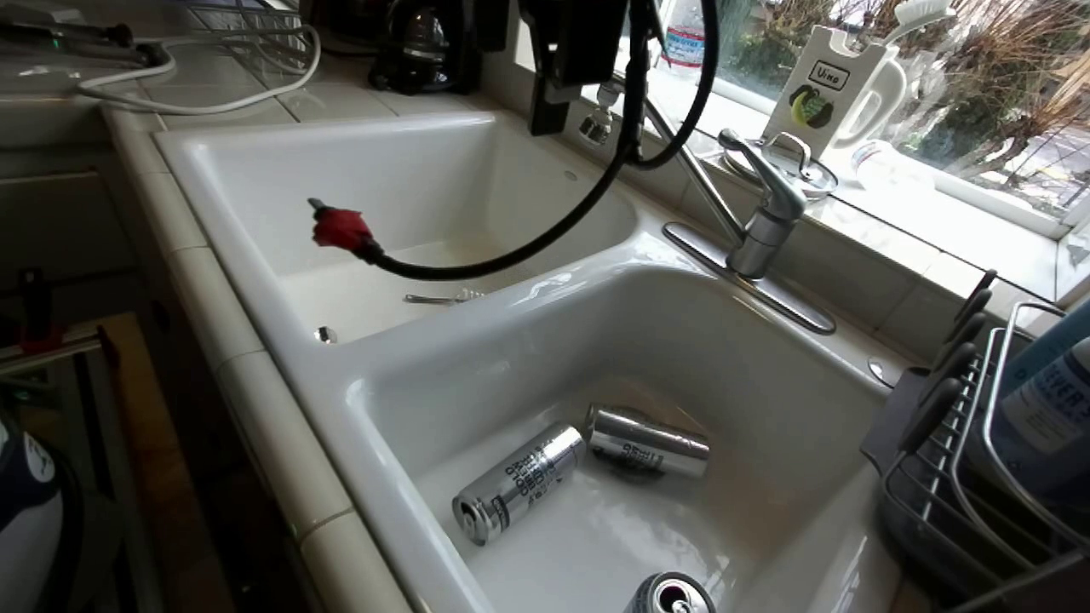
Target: Put the lid on the counter on the left
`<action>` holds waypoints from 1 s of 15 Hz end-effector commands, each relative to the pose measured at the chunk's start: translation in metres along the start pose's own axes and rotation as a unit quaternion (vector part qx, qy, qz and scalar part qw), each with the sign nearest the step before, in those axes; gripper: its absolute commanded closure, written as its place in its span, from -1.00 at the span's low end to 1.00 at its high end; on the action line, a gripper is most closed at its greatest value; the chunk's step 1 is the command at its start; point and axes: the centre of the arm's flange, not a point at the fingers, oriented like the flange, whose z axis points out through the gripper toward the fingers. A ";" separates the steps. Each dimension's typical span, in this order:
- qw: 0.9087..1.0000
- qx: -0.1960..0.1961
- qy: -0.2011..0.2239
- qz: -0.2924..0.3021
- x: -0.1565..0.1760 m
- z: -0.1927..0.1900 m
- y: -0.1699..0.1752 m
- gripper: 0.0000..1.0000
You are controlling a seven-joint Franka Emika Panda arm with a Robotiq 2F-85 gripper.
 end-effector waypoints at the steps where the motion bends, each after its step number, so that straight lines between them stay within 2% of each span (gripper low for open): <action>1: 0.999 0.008 0.038 -0.022 0.024 -0.016 -0.020 -1.00; 5: 0.993 0.009 0.103 -0.063 0.059 -0.043 -0.037 -1.00; 7: 0.985 -0.014 0.153 -0.084 0.085 -0.057 -0.043 -1.00; 10: 0.973 -0.021 0.203 -0.104 0.133 -0.079 -0.050 -1.00; 12: 0.971 -0.020 0.212 -0.107 0.170 -0.088 -0.053 -1.00; 15: 0.976 -0.022 0.203 -0.073 0.218 -0.077 -0.049 -1.00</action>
